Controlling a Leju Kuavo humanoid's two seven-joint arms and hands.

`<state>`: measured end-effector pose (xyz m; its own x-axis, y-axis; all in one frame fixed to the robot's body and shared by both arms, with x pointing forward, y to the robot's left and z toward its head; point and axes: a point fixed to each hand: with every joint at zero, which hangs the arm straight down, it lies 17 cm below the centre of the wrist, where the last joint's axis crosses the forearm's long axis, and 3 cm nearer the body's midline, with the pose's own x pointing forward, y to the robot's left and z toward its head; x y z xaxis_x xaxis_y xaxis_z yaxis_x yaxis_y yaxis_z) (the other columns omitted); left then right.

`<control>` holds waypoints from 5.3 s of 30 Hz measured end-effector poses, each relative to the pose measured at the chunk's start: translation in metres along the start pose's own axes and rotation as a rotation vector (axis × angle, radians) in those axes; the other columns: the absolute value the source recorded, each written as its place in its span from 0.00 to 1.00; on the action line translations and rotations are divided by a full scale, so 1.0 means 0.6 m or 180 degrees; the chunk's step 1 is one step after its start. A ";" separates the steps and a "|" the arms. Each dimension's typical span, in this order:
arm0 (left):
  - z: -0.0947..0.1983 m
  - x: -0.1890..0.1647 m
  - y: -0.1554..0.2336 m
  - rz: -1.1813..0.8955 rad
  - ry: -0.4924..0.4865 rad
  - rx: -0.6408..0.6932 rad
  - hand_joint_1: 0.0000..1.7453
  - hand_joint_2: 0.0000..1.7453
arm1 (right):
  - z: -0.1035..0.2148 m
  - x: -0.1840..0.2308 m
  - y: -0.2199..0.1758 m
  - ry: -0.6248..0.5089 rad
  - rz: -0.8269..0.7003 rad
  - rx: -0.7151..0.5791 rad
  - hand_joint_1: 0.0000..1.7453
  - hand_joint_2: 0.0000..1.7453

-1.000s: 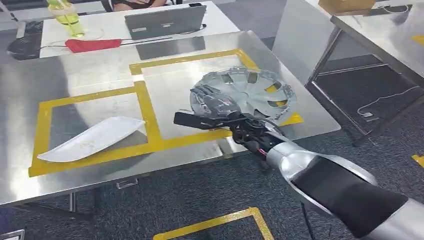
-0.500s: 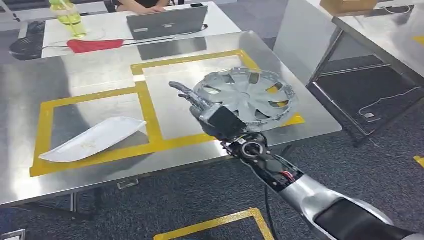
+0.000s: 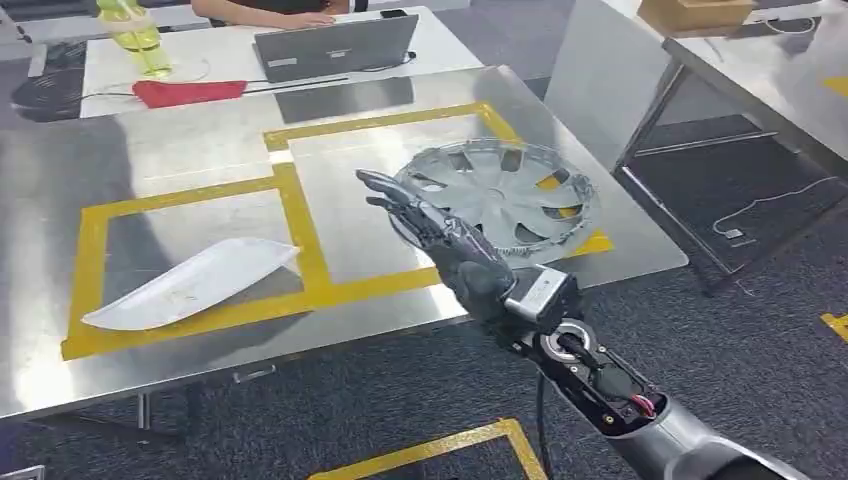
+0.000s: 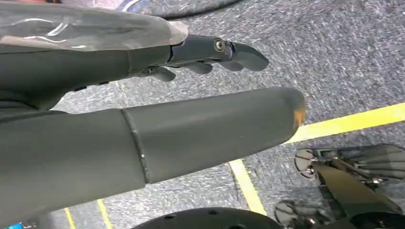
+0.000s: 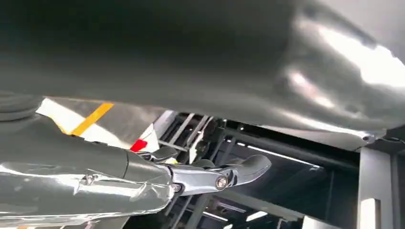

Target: Take the parts from the cabinet and place them on the table.

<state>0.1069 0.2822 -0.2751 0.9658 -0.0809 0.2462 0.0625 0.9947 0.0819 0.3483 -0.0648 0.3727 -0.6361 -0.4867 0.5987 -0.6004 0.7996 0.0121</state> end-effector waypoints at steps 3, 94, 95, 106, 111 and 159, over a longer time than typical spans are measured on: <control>0.000 0.001 -0.001 -0.0015 -0.0004 -0.0003 0.00 0.00 | -0.001 0.021 -0.001 -0.0091 0.0015 0.0012 0.00 0.00; 0.002 0.002 -0.019 -0.0047 0.0078 -0.0108 0.00 0.00 | -0.019 0.142 0.026 -0.0570 0.0128 0.0256 0.00 0.00; 0.002 0.002 -0.019 -0.0048 0.0077 -0.0107 0.00 0.00 | -0.019 0.142 0.026 -0.0568 0.0129 0.0258 0.00 0.00; 0.001 0.003 -0.019 -0.0041 0.0073 -0.0095 0.00 0.00 | -0.019 0.146 0.026 -0.0589 0.0137 0.0258 0.00 0.00; 0.002 -0.003 -0.017 -0.0041 0.0090 -0.0087 0.00 0.00 | -0.017 0.144 0.026 -0.0571 0.0129 0.0249 0.00 0.00; 0.006 -0.014 -0.038 -0.0098 0.0215 -0.0225 0.00 0.00 | 0.019 0.102 -0.019 -0.0164 0.0295 -0.0067 0.00 0.00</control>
<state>0.0963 0.2598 -0.2759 0.9778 -0.1093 0.1786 0.1076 0.9940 0.0193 0.3109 -0.1077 0.4000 -0.7129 -0.4274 0.5560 -0.5279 0.8490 -0.0242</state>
